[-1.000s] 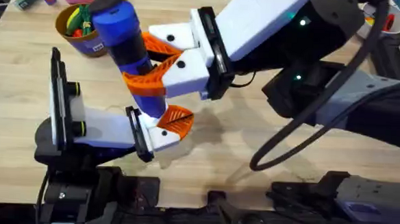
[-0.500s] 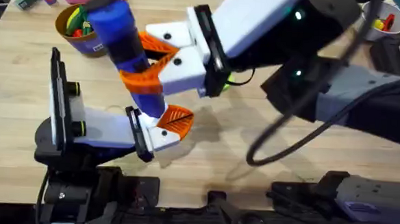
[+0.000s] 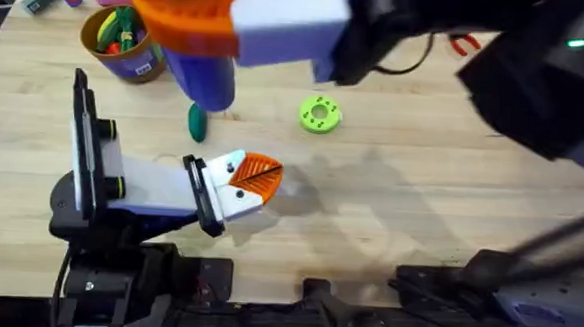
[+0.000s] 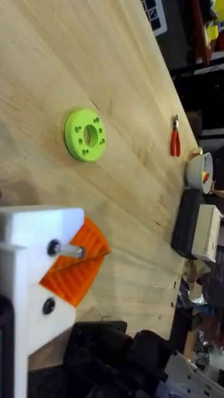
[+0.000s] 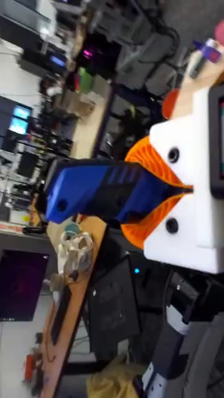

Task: Pick up the gripper from the table and insert it into the empty holder that is missing its gripper. Then pick up a screw, insert it into the mounting hole, and use the screwdriver to tighten it. Finally, clean up the table by picking up the vegetable and placing it into the bucket.

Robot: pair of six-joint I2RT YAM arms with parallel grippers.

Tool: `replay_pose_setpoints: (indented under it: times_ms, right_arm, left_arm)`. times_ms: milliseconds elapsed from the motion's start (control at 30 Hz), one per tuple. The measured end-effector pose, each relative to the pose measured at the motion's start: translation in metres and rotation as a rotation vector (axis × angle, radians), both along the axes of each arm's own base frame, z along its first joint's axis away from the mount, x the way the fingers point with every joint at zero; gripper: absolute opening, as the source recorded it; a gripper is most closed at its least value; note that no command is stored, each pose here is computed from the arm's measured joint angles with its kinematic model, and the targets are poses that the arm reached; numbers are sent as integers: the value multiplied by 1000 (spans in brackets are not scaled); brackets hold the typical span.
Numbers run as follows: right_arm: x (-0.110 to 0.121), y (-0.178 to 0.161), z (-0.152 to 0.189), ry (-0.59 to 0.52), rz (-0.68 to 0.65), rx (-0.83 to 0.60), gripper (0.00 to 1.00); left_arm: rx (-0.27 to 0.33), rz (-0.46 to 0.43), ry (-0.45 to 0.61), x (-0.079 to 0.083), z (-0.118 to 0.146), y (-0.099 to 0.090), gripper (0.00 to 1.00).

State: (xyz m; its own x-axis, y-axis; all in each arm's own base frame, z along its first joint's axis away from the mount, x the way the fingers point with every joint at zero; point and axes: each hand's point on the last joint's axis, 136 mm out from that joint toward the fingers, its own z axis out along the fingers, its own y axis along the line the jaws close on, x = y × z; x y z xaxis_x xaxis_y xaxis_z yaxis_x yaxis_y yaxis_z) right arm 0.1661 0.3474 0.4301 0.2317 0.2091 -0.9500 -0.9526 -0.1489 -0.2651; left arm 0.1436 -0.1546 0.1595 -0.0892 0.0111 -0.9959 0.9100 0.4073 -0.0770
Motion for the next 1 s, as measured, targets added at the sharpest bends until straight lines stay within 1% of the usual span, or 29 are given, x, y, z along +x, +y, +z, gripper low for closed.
replay_pose_setpoints:
  times_ms: [67,133,233,300,367,433,467,533,600,700,800,867,933,1000]
  right_arm:
    - [-5,-4,9,-25,-3,19,25]
    - [-5,-5,10,-26,-4,20,25]
    - [-2,-3,2,8,-9,-9,25]
    - [5,-1,-9,59,-29,-54,25]
    - [15,0,-25,128,-68,-122,25]
    - [32,-3,-50,219,-143,-223,25]
    - [42,-7,-64,265,-197,-284,25]
    - [60,-20,-86,321,-304,-384,25]
    - [78,-38,-102,351,-425,-484,25]
    - [104,-69,-112,325,-606,-593,25]
    - [126,-101,-123,266,-771,-692,25]
    - [137,-123,-135,221,-860,-777,25]
    - [143,-143,-148,172,-915,-870,25]
    - [148,-160,-163,115,-939,-971,25]
  left_arm:
    - [0,0,0,0,0,0,11]
    - [0,0,0,0,0,0,11]
    - [0,0,0,0,0,0,11]
    - [0,0,0,0,0,0,11]
    - [0,0,0,0,0,0,11]
    - [0,0,0,0,0,0,11]
    - [0,0,0,0,0,0,11]
    - [0,0,0,0,0,0,11]
    - [0,0,0,0,0,0,11]
    - [0,0,0,0,0,0,11]
    - [0,0,1,0,0,0,11]
    - [0,0,0,0,0,0,11]
    - [0,0,1,0,0,0,11]
    - [0,0,0,0,0,0,11]
